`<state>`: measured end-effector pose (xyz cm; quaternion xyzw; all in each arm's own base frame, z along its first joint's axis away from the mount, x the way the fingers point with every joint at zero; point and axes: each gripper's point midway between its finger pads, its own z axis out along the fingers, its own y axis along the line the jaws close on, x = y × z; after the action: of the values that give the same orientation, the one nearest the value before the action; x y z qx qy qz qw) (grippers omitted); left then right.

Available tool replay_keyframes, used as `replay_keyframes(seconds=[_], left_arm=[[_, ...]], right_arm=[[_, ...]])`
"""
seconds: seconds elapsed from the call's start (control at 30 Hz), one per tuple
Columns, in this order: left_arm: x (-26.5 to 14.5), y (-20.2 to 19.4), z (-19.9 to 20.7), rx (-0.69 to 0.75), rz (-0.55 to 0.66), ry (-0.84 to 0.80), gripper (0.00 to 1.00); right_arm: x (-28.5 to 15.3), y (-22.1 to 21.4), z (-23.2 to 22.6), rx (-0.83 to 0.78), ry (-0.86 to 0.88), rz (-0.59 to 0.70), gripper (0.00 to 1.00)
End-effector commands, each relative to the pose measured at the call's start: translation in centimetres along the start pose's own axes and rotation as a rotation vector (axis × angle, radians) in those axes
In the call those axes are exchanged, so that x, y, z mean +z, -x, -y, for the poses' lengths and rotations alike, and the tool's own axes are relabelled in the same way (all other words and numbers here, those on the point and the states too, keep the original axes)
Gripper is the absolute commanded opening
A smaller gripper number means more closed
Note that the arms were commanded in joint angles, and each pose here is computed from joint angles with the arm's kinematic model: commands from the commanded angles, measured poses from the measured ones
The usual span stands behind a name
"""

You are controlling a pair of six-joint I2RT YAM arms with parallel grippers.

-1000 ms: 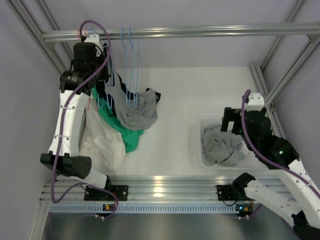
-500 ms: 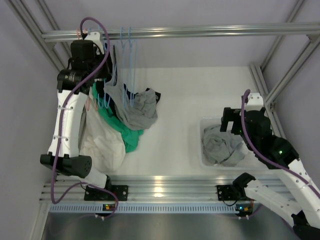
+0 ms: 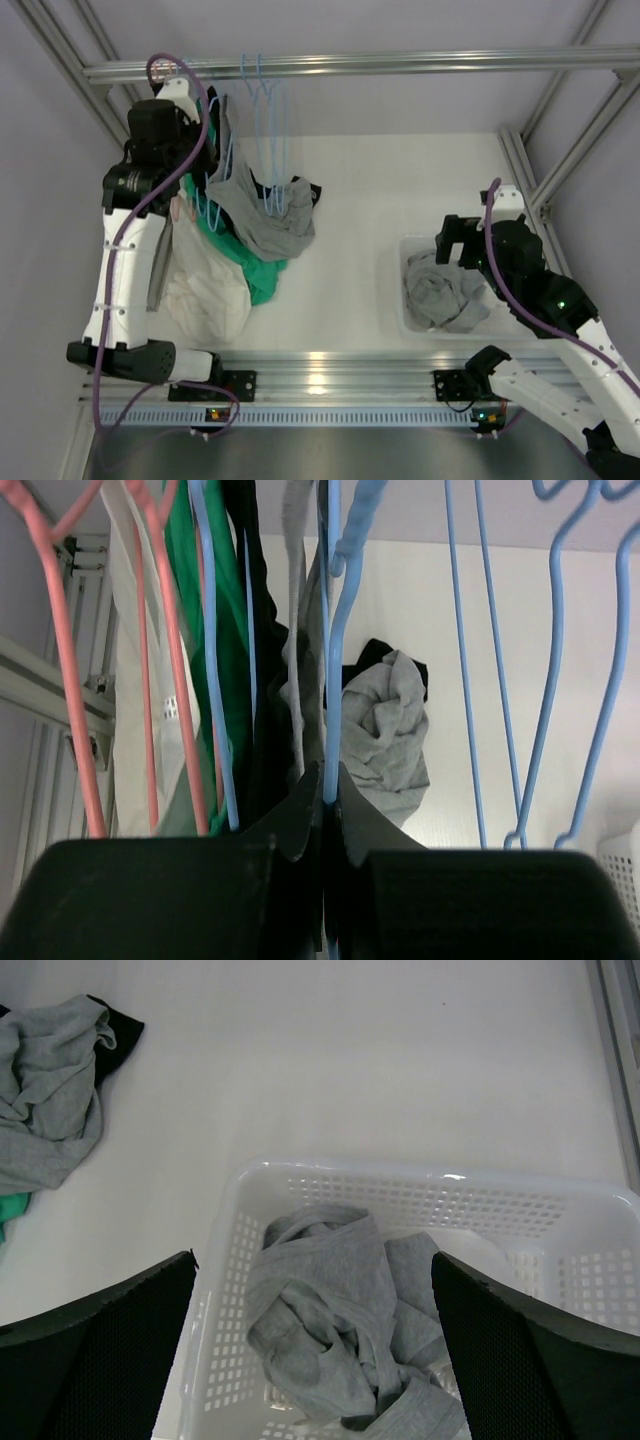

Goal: Remove the tank top from the hanger

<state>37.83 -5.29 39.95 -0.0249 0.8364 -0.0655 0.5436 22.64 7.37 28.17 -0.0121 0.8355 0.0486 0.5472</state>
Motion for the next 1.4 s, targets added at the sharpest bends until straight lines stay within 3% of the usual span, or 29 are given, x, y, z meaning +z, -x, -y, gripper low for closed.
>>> replay_keyframes(seconds=[0.0, 0.37, 0.47, 0.53, 0.57, 0.6, 0.7, 0.87, 1.1, 1.37], left_arm=[[-3.3, 1.7, 0.9, -0.022, 0.119, -0.063, 0.00], [-4.2, 2.1, 2.5, -0.034, 0.157, -0.160, 0.00], [-6.0, -0.9, 3.2, -0.071, 0.100, -0.217, 0.00], [-5.8, -5.0, 3.3, -0.112, 0.014, -0.235, 0.00], [-7.4, -5.8, 3.2, -0.122, 0.029, -0.242, 0.00], [-7.7, -6.9, 3.0, -0.139, 0.017, -0.239, 0.00], [-8.9, -11.2, 2.4, -0.151, -0.030, -0.233, 0.00], [-10.2, -17.5, 3.6, -0.154, -0.127, -0.355, 0.00], [-13.2, -24.6, 7.4, -0.185, -0.294, -0.666, 0.00], [-17.1, -25.5, 9.6, -0.211, -0.316, -0.871, 0.00]], right_arm=[[0.2, 2.0, -1.0, 0.070, 0.044, 0.080, 0.99], [0.3, 1.7, -2.8, 0.068, 0.135, 0.059, 0.99], [-0.2, 1.8, -5.9, 0.034, 0.313, 0.050, 0.99], [-2.1, 1.9, -10.1, 0.027, 0.570, 0.038, 0.99], [-3.3, 1.5, -12.1, 0.034, 0.708, 0.022, 0.99], [-3.8, 3.0, -13.2, 0.049, 0.772, 0.088, 0.99], [-4.1, 3.6, -14.7, 0.077, 0.855, 0.116, 0.99], [-2.4, 2.2, -16.5, 0.110, 0.919, 0.113, 0.98], [-0.7, -1.0, -20.4, 0.135, 1.002, 0.104, 0.95], [2.5, -4.1, -23.7, 0.069, 0.839, 0.062, 0.88]])
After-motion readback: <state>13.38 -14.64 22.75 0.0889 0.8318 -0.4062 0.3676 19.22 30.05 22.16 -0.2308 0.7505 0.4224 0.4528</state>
